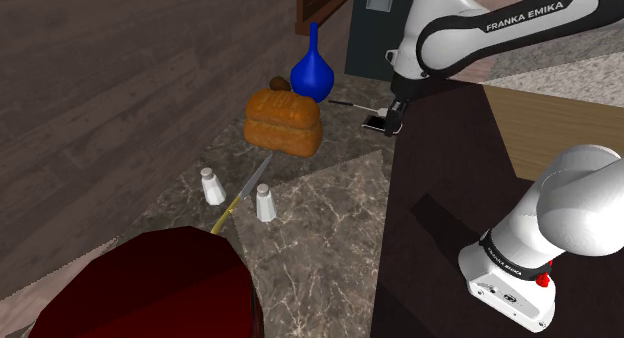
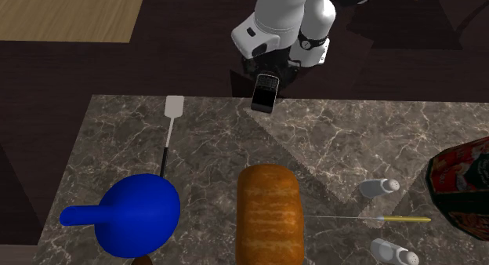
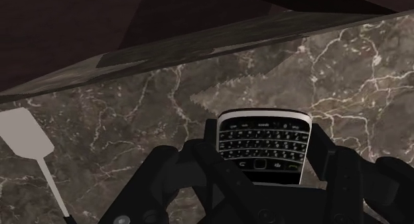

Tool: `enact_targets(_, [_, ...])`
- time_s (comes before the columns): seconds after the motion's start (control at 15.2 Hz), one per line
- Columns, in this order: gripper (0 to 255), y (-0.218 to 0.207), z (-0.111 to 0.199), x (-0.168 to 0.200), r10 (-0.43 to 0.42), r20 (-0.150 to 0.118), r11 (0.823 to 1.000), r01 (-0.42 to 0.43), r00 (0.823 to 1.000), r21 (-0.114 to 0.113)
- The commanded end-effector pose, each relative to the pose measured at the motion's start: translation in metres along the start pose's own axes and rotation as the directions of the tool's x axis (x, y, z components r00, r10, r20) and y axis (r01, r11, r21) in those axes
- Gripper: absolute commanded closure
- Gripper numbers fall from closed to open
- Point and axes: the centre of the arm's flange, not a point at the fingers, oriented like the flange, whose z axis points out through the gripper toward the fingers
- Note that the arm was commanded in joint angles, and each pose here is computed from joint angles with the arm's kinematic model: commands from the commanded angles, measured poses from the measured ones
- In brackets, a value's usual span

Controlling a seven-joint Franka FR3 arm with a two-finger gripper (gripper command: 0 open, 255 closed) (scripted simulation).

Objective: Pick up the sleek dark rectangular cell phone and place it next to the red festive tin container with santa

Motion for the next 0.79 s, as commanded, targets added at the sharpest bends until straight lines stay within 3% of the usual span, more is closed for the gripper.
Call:
enact_targets(0.0, [255,-0.001,-0.01,0.0,0.0,0.0,1.0,0.0,1.0,0.0])
enact_targets(0.73, [255,-0.002,-0.068,0.001,0.0,0.0,1.0,0.0,1.0,0.0])
